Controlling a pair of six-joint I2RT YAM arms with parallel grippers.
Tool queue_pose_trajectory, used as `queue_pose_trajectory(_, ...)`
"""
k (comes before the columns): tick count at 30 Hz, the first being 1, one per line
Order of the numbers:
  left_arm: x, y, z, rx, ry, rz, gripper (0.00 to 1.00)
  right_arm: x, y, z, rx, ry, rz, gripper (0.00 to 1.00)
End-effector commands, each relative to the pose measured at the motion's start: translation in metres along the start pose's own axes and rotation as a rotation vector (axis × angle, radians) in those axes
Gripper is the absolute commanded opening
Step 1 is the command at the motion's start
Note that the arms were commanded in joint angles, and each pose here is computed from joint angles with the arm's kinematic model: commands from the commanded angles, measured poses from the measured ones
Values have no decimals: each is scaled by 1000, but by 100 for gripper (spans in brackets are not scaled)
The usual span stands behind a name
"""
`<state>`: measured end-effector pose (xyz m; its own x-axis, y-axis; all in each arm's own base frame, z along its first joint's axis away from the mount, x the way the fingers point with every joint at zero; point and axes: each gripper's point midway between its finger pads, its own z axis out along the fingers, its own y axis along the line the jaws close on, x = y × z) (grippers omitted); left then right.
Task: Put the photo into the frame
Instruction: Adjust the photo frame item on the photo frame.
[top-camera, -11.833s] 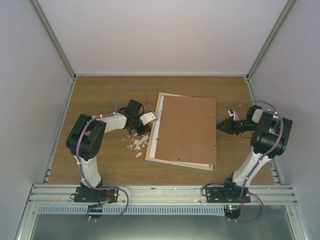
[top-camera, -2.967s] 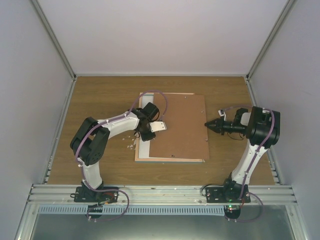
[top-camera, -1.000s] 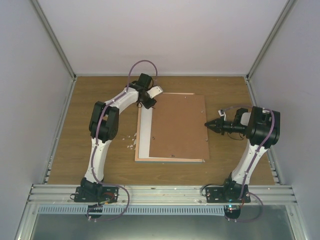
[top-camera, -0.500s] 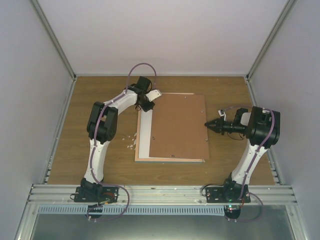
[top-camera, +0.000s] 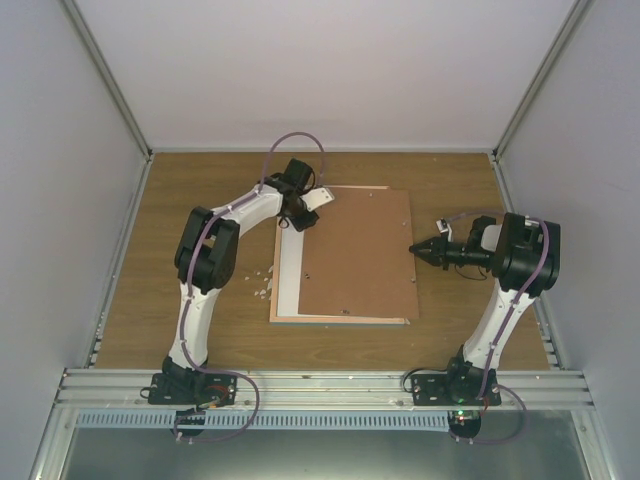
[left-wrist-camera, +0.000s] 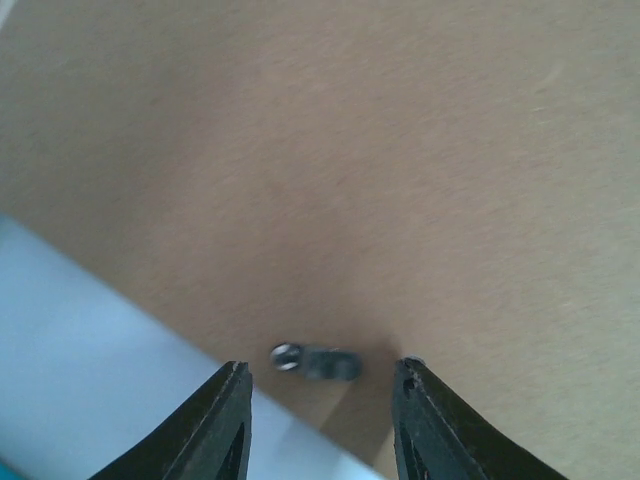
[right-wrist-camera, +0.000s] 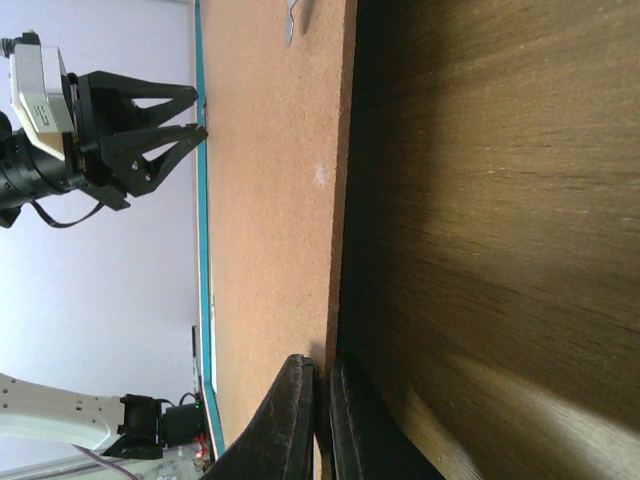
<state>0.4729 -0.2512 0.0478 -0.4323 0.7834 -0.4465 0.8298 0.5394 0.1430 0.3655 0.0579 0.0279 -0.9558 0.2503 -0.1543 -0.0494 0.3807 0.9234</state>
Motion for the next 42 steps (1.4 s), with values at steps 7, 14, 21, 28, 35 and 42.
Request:
queue_pose_trajectory(7,-25,-4,-34,0,-81,6,45,1,-15,3,112,18,-74,1)
queue_pose_trajectory(14,-8,33,-75,-33,-167,-174,52,-1,6,13,69,43,-110,1)
queue_pose_trajectory(21,49,52,-90,26,-190,-403,55,-2,23,15,45,53,-121,1)
queue_pose_trajectory(28,93,33,-68,59,-113,-462,31,-1,36,21,31,70,-73,1)
queue_pose_trajectory(35,107,11,-50,93,-62,-440,24,0,43,29,4,107,-12,1)
queue_pose_trajectory(42,110,-6,-39,120,-32,-412,18,9,47,48,10,156,-20,1)
